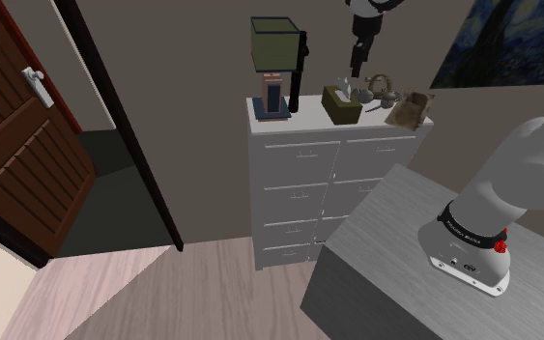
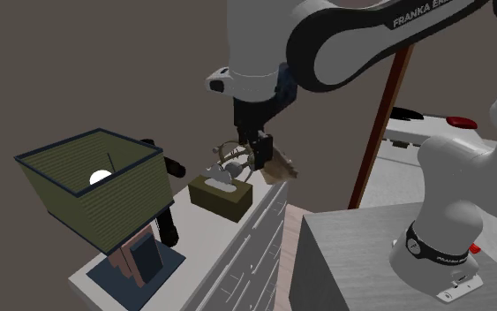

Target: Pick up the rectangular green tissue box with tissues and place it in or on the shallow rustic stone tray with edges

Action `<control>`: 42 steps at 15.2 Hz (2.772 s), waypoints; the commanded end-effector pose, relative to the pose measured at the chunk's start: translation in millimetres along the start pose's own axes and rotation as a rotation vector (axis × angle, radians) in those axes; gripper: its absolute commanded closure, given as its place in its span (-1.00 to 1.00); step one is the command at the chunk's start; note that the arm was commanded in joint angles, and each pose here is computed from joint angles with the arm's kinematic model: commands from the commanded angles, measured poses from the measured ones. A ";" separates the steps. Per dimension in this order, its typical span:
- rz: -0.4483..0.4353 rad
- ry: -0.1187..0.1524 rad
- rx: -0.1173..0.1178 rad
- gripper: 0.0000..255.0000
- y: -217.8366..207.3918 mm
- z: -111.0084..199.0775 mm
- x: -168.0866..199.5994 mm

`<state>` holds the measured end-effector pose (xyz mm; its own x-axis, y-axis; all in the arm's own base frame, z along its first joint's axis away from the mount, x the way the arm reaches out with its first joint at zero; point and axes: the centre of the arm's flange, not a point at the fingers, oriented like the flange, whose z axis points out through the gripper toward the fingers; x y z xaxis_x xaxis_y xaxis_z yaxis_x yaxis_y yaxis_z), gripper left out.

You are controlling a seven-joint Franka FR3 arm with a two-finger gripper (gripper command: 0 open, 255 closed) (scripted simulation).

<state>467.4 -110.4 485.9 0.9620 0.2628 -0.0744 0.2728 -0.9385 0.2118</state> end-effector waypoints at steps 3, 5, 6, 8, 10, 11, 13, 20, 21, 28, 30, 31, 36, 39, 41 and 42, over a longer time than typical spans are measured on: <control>-0.031 -0.020 -0.053 -1.00 22.1 32.8 32.2; -0.045 -0.030 -0.079 -1.00 33.6 48.2 48.7; -0.053 -0.035 -0.092 -1.00 39.4 55.9 57.0; -0.067 -0.045 -0.118 -1.00 51.1 71.1 73.5; -0.082 -0.055 -0.144 -1.00 62.9 86.2 90.0; -0.089 -0.060 -0.157 -1.00 68.9 93.6 98.3; -0.096 -0.065 -0.168 -1.00 75.0 105.3 105.2; -0.096 -0.065 -0.168 -1.00 80.9 139.4 103.2; -0.096 -0.065 -0.168 -1.00 80.9 139.4 103.2; -0.096 -0.065 -0.168 -1.00 80.9 139.4 103.2; -0.096 -0.065 -0.168 1.00 80.9 139.4 103.2; -0.096 -0.065 -0.168 1.00 80.9 139.4 103.2; -0.096 -0.065 -0.168 1.00 80.5 138.0 104.0; -0.096 -0.065 -0.168 1.00 82.0 134.3 102.8; -0.096 -0.065 -0.168 1.00 84.3 124.0 102.0; -0.096 -0.065 -0.168 1.00 85.4 118.9 101.7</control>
<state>586.6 -190.9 376.3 0.9305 0.3286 -0.1619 0.3657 -0.8578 0.3612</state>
